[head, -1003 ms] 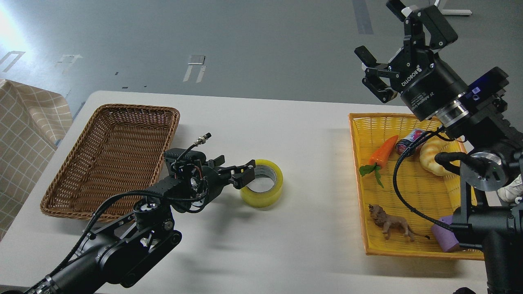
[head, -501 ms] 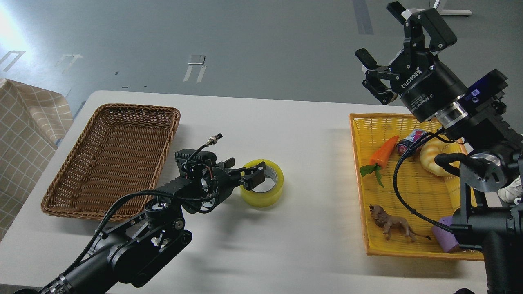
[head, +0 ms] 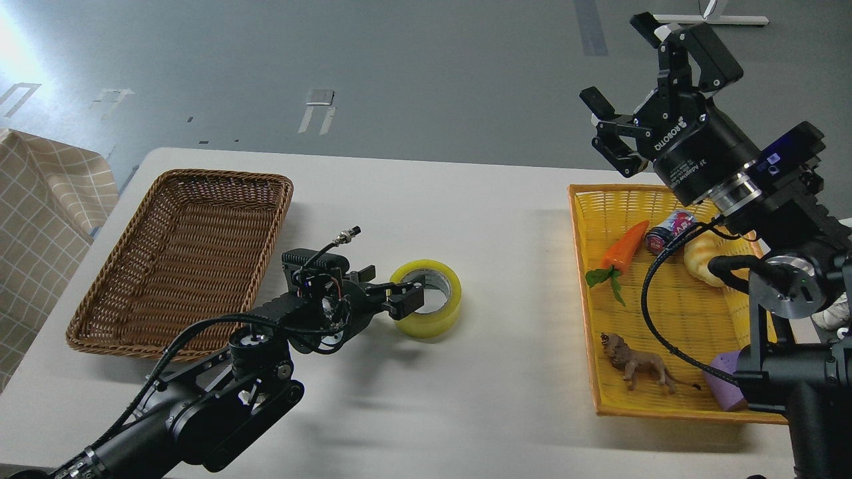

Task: Place and transfer tape with both arms
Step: 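Lower the left gripper to the tape roll and grip its rim, then lift the tape roll with the left gripper and move it over the wicker basket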

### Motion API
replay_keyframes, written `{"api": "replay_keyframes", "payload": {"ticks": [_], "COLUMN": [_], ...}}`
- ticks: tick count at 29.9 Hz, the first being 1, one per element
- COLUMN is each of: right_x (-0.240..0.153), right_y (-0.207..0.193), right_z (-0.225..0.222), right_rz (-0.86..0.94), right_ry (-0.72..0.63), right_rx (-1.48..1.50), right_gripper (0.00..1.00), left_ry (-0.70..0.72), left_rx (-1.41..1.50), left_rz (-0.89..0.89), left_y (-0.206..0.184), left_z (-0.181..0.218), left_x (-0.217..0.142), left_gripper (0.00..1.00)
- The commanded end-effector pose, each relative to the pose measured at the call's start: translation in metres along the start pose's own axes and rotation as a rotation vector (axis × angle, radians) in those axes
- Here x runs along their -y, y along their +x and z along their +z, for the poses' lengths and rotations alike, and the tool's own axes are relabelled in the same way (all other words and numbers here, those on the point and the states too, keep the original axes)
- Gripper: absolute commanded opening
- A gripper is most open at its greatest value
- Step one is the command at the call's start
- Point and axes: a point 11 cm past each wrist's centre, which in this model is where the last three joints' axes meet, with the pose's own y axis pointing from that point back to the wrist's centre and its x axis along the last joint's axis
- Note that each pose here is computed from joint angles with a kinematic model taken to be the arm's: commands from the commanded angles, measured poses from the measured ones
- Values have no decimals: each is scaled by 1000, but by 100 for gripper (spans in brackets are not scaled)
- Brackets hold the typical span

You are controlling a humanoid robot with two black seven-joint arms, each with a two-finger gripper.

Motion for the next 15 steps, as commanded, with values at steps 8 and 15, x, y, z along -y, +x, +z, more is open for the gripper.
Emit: {"api": "replay_keyframes", "payload": {"ticks": [8,15], "right_x": [-1,-4], "right_y": [3,6], "right_z": [1,4], "right_rz": [10,21], "right_ry": [-1,-6], "right_rx": [4,11], "right_gripper": [100,100], "left_ry": [7,36], "left_rx": [14,37], "left_rz": [-74,-101], "left_y": [-7,-2], "left_z": [-5,-18], "left_x": [0,3], "left_gripper": [61,54]}}
